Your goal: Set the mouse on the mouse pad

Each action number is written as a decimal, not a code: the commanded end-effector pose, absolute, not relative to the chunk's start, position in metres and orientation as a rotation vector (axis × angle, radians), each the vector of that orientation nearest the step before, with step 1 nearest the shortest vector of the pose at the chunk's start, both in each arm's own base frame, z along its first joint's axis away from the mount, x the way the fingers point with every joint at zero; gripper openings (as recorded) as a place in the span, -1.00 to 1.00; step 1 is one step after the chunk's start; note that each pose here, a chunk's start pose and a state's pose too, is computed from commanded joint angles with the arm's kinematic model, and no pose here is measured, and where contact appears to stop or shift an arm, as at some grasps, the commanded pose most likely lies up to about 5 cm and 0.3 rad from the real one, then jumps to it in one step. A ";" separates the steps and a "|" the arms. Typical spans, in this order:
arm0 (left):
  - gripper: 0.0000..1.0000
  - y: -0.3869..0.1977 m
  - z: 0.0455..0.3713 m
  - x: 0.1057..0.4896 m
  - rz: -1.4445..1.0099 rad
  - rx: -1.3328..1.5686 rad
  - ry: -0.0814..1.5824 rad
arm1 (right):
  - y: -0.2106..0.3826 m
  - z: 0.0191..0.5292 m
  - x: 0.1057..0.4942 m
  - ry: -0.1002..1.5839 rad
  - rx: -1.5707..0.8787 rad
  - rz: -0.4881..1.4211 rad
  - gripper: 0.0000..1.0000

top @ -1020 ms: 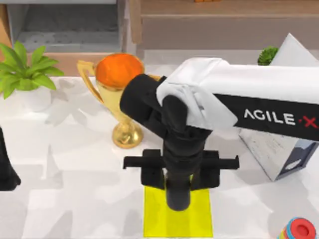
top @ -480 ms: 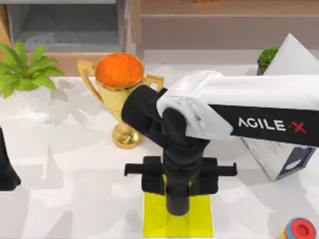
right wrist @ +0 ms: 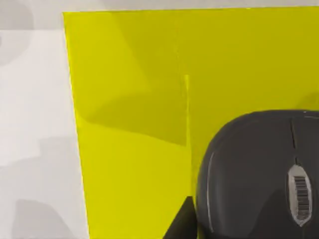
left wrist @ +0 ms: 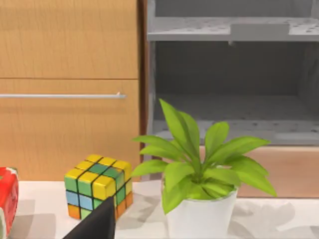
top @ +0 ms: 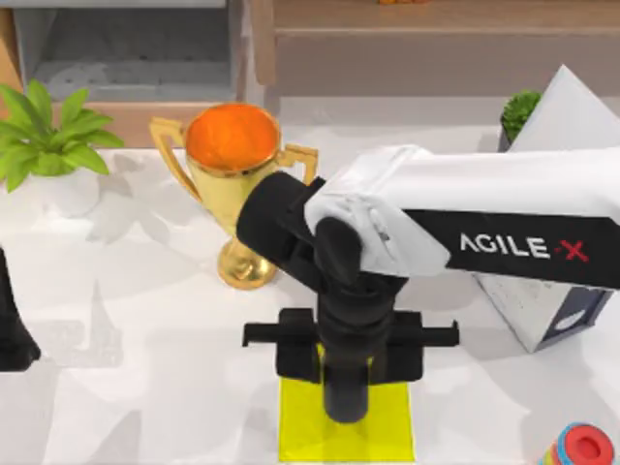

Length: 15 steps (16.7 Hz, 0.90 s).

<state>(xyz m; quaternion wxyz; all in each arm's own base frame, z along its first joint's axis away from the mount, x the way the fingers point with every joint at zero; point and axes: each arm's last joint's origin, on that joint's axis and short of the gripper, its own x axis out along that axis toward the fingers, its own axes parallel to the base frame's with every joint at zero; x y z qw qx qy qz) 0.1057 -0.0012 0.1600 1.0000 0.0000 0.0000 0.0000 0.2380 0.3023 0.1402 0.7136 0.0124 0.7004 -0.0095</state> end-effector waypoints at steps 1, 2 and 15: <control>1.00 -0.001 0.160 0.106 0.000 0.000 0.000 | 0.302 0.140 0.238 1.552 0.027 -0.021 -0.55; 1.00 -0.001 0.160 0.106 0.000 0.000 0.000 | 0.302 0.140 0.238 1.552 0.027 -0.021 -0.40; 1.00 -0.001 0.160 0.106 0.000 0.000 0.000 | 0.302 0.140 0.238 1.552 0.027 -0.021 1.00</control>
